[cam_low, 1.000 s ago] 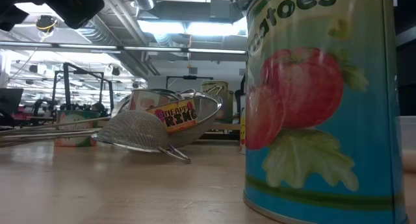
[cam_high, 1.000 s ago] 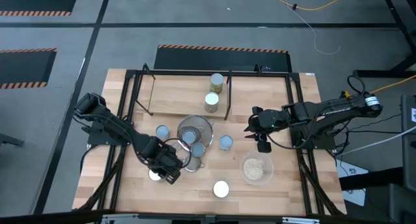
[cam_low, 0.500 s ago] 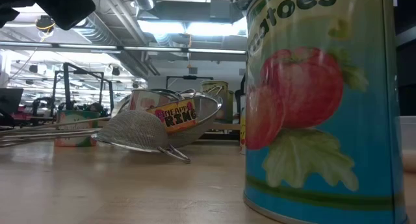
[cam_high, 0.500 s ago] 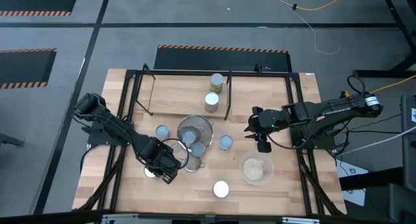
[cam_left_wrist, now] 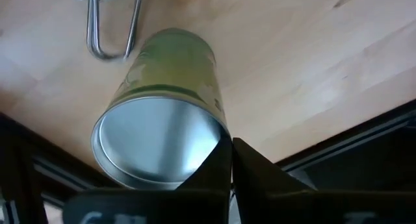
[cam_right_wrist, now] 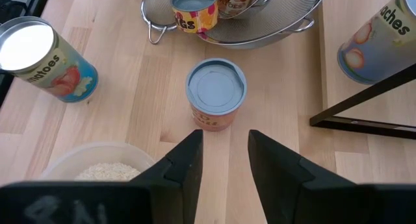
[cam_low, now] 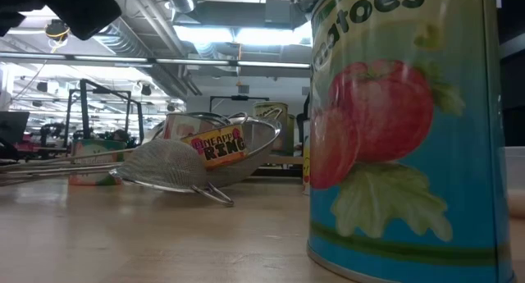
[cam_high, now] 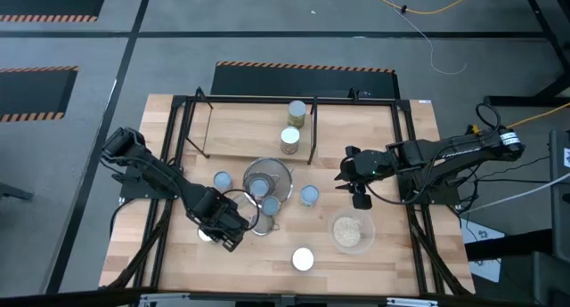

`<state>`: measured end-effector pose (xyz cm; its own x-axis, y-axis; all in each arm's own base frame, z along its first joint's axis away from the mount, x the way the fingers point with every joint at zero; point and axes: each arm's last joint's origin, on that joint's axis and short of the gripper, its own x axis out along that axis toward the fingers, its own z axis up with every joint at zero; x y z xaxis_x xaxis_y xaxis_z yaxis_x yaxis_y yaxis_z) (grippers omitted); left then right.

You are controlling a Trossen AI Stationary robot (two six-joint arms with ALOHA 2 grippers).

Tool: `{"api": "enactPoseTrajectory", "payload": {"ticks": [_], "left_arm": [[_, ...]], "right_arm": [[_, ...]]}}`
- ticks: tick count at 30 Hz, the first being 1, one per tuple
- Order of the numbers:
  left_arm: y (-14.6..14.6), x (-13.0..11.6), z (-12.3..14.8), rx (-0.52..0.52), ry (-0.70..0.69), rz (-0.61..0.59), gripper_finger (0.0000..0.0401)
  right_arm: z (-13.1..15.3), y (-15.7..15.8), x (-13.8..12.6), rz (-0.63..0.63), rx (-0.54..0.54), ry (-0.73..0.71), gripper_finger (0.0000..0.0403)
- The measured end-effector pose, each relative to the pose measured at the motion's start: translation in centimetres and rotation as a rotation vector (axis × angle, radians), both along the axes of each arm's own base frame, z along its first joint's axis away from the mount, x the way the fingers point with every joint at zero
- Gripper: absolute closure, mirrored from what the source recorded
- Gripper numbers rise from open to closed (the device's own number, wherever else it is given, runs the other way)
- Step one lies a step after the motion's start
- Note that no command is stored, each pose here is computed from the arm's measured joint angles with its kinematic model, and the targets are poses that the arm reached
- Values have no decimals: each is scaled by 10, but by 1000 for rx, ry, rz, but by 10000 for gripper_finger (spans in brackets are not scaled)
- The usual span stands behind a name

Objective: Pick and place cans onto a shelf
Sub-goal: Put the large canned oranges on the shelf

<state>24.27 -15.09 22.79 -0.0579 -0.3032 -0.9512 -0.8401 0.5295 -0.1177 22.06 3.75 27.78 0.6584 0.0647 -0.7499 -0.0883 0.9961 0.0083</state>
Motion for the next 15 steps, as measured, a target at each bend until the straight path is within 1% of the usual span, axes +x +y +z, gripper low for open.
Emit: {"api": "enactPoseTrajectory", "payload": {"ticks": [4,7,11,15], "left_arm": [[-3,-2,2,-58,1,-55,400],[-5,1,10,-89,-23,-88,401],[-10,10,32,-114,-131,-159,401],[-12,20,59,-105,-274,-222,401]], "right_arm": [[0,0,0,0,0,-1,276],[0,0,0,0,0,-1,276],[0,0,0,0,0,-1,276],[0,0,0,0,0,-1,276]]}}
